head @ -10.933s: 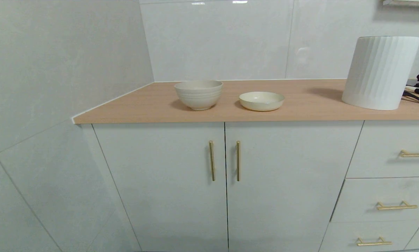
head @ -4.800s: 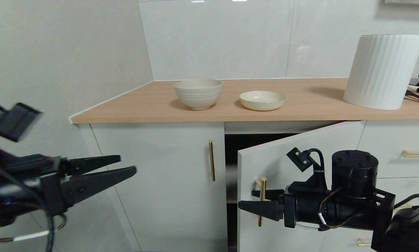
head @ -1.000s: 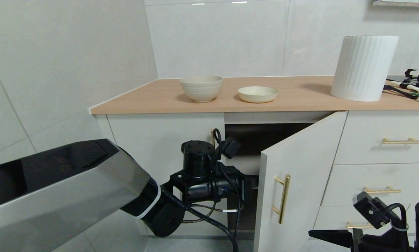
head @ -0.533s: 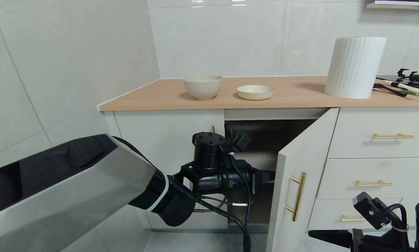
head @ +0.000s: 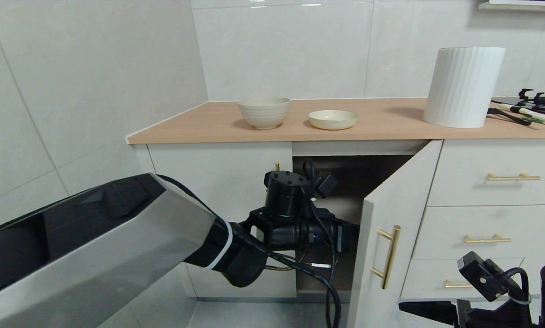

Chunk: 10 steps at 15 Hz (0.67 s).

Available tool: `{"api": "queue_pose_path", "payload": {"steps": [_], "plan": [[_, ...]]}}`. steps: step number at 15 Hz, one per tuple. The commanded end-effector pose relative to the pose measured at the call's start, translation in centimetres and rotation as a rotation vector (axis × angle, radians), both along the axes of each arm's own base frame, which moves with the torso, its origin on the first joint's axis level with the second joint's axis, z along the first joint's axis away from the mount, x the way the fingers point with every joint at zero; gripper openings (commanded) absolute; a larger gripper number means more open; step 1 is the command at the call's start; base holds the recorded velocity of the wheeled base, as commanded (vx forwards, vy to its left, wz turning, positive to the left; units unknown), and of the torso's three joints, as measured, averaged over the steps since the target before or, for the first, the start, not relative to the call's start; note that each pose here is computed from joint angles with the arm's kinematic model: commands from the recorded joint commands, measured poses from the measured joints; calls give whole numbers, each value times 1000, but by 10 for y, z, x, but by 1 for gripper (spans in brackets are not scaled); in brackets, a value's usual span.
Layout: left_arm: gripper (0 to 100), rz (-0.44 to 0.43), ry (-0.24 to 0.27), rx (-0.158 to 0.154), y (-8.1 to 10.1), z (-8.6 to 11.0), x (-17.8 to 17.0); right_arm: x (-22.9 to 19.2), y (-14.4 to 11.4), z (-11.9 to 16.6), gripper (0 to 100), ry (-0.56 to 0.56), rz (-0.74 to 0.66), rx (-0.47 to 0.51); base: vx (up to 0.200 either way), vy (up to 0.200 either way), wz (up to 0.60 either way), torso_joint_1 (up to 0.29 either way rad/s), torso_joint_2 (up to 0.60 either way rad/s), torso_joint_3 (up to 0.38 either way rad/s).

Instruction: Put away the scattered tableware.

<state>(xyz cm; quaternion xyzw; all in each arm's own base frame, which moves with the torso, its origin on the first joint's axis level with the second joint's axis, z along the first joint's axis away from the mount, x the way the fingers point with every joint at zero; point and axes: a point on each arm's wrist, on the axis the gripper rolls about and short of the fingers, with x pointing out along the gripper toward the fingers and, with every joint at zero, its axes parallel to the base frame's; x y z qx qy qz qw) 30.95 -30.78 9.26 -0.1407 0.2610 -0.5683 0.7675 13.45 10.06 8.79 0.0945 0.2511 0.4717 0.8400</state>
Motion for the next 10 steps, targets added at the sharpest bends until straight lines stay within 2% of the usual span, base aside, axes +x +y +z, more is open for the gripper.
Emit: {"api": "queue_pose_path", "payload": {"steps": [1,2,3,5,7,9,10], "plan": [[0,-69,-39,-33,-21,24,-20,-10,5,9,100,-40,60,31,0,0,0,0,0,0],[0,-125,-69,-45,-29,39,-43,-19,6,15,100,-67,99,51,0,0,0,0,0,0],[0,-165,-97,-49,-27,50,-63,-30,5,22,100,-93,139,72,0,0,0,0,0,0],[0,-170,-113,-40,-10,58,-77,-42,2,30,100,-108,180,87,0,0,0,0,0,0],[0,-101,-98,-23,17,57,-65,-42,2,33,100,-111,182,87,0,0,0,0,0,0],[0,16,-101,-10,54,66,-60,-41,4,35,100,-127,187,87,0,0,0,0,0,0],[0,33,-105,-12,61,69,-60,-39,5,35,100,-131,188,85,0,0,0,0,0,0]]}}
